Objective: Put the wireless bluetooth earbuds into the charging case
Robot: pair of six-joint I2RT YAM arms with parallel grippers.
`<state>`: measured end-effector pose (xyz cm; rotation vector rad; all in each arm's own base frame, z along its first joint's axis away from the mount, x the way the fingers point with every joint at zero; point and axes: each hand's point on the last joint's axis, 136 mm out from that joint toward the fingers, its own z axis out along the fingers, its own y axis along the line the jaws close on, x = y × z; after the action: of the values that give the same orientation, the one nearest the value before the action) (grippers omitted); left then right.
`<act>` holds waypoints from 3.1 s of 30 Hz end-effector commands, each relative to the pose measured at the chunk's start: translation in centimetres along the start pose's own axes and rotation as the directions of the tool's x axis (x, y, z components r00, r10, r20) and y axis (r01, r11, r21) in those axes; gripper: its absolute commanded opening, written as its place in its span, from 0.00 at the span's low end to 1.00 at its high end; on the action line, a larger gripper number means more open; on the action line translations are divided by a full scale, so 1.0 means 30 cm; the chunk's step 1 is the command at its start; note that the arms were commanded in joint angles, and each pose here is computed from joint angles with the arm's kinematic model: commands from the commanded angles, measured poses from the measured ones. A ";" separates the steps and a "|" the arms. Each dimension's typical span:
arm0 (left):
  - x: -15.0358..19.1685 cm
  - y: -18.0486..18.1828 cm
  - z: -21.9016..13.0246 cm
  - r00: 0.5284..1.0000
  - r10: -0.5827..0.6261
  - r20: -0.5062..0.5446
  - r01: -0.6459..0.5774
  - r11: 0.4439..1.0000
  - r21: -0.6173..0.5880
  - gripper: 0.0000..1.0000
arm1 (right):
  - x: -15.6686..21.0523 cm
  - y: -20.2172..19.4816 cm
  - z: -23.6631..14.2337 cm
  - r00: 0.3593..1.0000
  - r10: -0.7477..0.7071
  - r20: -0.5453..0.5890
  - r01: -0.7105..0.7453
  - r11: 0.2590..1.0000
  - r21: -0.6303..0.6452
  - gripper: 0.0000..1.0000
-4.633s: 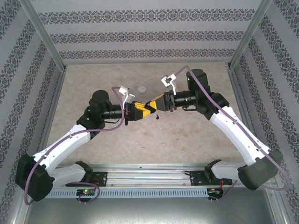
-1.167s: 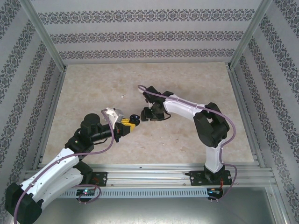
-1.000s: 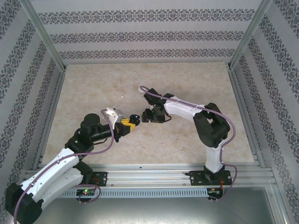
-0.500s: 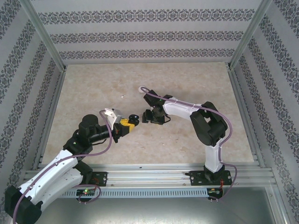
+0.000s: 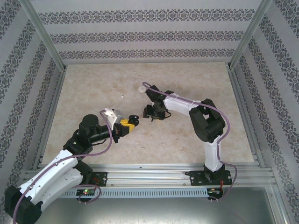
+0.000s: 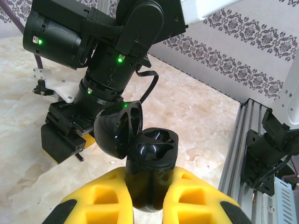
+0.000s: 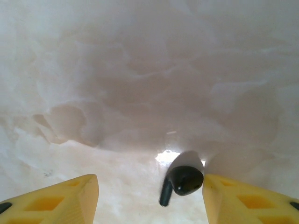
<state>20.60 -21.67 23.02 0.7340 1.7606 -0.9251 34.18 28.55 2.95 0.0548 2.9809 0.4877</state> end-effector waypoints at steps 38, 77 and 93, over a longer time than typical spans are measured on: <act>0.040 0.010 -0.004 1.000 0.003 -0.021 -0.003 1.000 -0.003 0.00 | 0.019 -0.050 0.032 0.975 -0.171 -0.144 0.202 0.950 0.240 0.39; -0.034 0.025 0.054 0.996 0.023 0.087 -0.026 0.999 0.026 0.00 | -0.049 0.111 -0.430 0.938 -0.164 0.306 0.181 0.983 -0.027 0.17; -0.189 0.064 0.096 0.979 -0.012 0.204 0.014 1.000 -0.005 0.00 | 0.058 0.370 -0.941 0.681 -0.105 0.725 0.460 0.831 -0.312 0.17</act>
<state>24.47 -23.44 23.36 0.6488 1.7065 -0.9559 29.14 29.77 30.79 -0.2535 2.1284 0.8608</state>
